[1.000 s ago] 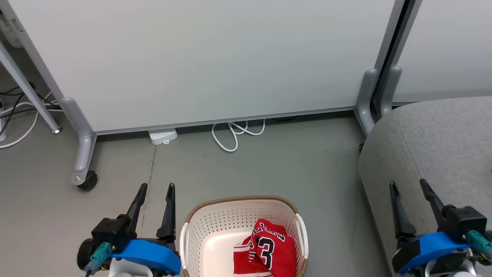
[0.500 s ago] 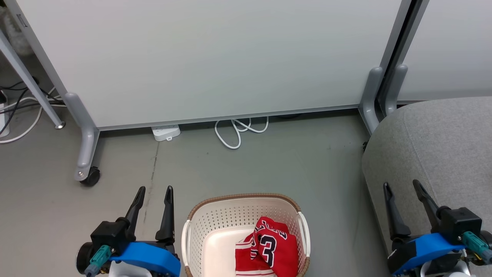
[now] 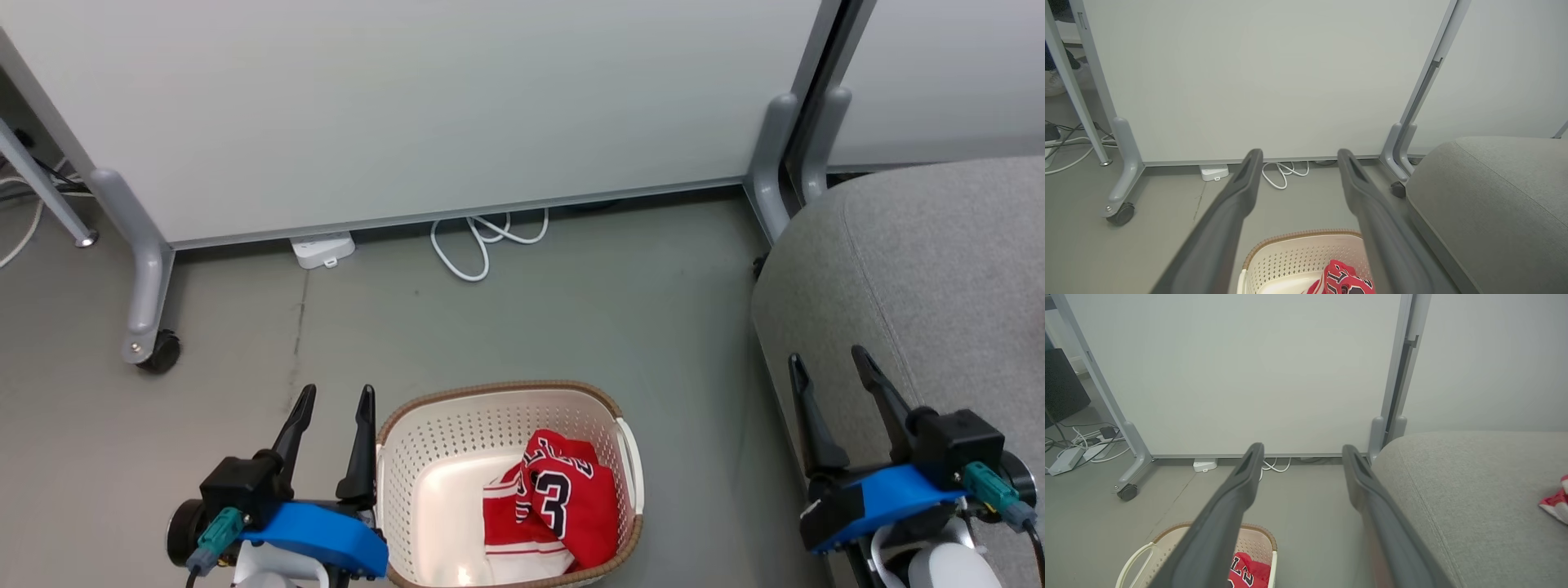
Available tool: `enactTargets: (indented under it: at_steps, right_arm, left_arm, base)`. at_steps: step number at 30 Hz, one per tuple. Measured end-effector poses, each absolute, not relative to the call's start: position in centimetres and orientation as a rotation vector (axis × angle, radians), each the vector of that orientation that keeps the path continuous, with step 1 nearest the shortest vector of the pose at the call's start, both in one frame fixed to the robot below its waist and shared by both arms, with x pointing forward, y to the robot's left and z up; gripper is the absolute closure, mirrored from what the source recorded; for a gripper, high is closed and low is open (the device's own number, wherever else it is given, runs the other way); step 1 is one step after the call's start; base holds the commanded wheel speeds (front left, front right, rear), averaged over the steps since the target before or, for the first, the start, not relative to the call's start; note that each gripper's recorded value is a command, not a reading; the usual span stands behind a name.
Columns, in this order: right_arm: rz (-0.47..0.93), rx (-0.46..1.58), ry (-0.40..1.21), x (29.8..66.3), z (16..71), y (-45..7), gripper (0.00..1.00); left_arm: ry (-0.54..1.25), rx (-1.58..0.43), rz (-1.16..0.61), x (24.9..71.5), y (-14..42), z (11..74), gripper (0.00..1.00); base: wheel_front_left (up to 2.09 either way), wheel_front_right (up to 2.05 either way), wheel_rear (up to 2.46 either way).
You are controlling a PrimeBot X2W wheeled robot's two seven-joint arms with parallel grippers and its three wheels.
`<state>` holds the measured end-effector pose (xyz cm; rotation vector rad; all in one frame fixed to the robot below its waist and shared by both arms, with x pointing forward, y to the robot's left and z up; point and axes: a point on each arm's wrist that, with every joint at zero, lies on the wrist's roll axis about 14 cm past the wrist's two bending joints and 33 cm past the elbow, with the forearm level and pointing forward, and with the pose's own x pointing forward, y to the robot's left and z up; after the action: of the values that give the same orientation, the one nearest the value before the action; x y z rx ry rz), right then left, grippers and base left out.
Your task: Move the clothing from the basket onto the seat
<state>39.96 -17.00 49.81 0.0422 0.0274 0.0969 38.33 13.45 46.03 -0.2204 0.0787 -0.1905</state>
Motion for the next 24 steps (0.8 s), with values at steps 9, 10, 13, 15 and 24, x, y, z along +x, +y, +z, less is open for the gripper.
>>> enactTargets:
  at_steps: [9,10,13,15,24]
  right_arm:
    - [0.109,0.018,-0.014,44.0,50.7,-16.8,0.0]
    - [0.111,0.015,-0.014,44.5,50.6,-16.7,0.0]
    - [0.117,0.009,-0.013,46.2,50.0,-16.7,0.0]
    - [0.121,0.004,-0.012,47.4,49.5,-16.6,0.0]
    - [0.131,0.032,0.036,51.1,44.9,-16.8,0.0]
  left_arm:
    - [0.171,-0.219,-0.271,42.2,10.6,42.7,0.0]
    - [0.185,-0.218,-0.286,42.7,10.1,42.1,0.0]
    - [0.238,-0.206,-0.337,44.1,8.6,40.0,0.0]
    - [0.277,-0.184,-0.377,45.0,7.7,38.3,0.0]
    - [0.578,-0.045,-0.551,45.4,5.1,26.7,0.0]
  base:
    - [0.0,0.0,0.0]
    - [0.0,0.0,0.0]
    - [0.0,0.0,0.0]
    - [0.0,0.0,0.0]
    - [0.0,0.0,0.0]
